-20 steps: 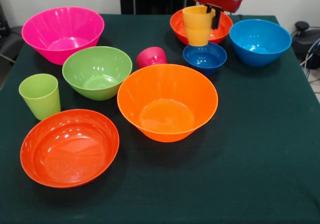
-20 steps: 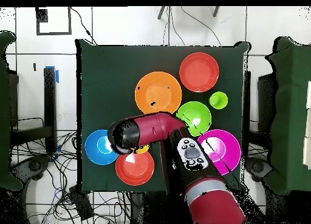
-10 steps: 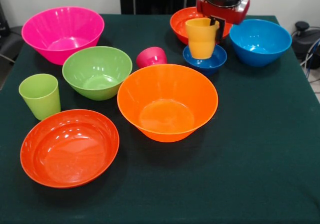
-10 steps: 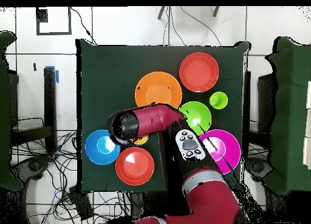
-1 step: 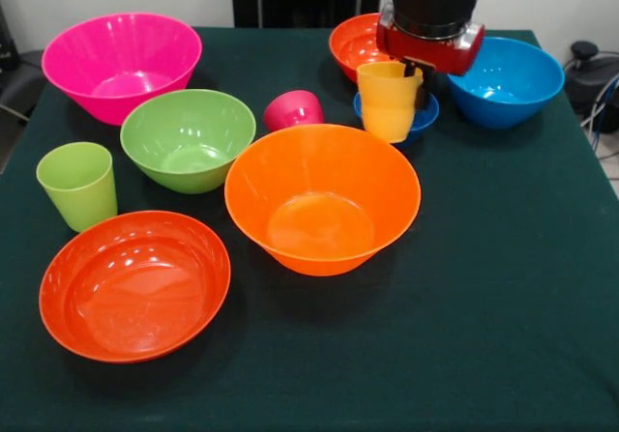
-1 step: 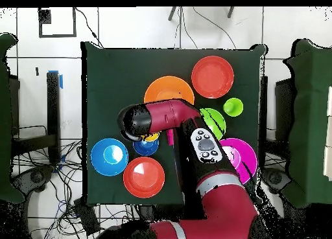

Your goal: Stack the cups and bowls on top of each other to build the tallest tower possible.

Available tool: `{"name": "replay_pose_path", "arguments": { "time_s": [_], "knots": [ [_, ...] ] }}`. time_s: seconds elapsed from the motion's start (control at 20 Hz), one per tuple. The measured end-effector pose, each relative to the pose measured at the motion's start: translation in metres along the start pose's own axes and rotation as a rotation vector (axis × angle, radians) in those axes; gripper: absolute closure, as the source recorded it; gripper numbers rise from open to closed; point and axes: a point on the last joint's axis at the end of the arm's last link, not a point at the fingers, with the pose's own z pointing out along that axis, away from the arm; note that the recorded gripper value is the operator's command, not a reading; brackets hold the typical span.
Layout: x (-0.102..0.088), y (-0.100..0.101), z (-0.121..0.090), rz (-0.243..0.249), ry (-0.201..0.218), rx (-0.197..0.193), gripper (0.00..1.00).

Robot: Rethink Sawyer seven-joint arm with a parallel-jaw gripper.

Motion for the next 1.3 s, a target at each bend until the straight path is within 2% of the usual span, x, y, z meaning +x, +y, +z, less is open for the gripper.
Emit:
{"name": "replay_pose_path", "arguments": {
  "time_s": [0.25, 0.65, 1.05, 1.3],
  "knots": [
    [-0.021, 0.005, 0.002, 0.018, -0.001, 0.003, 1.00],
    [-0.036, 0.009, 0.005, 0.026, -0.005, 0.009, 1.00],
    [-0.036, 0.007, 0.005, 0.021, 0.004, 0.025, 1.00],
    [-0.025, 0.006, -0.015, 0.020, 0.009, 0.027, 1.00]
  ]
}}
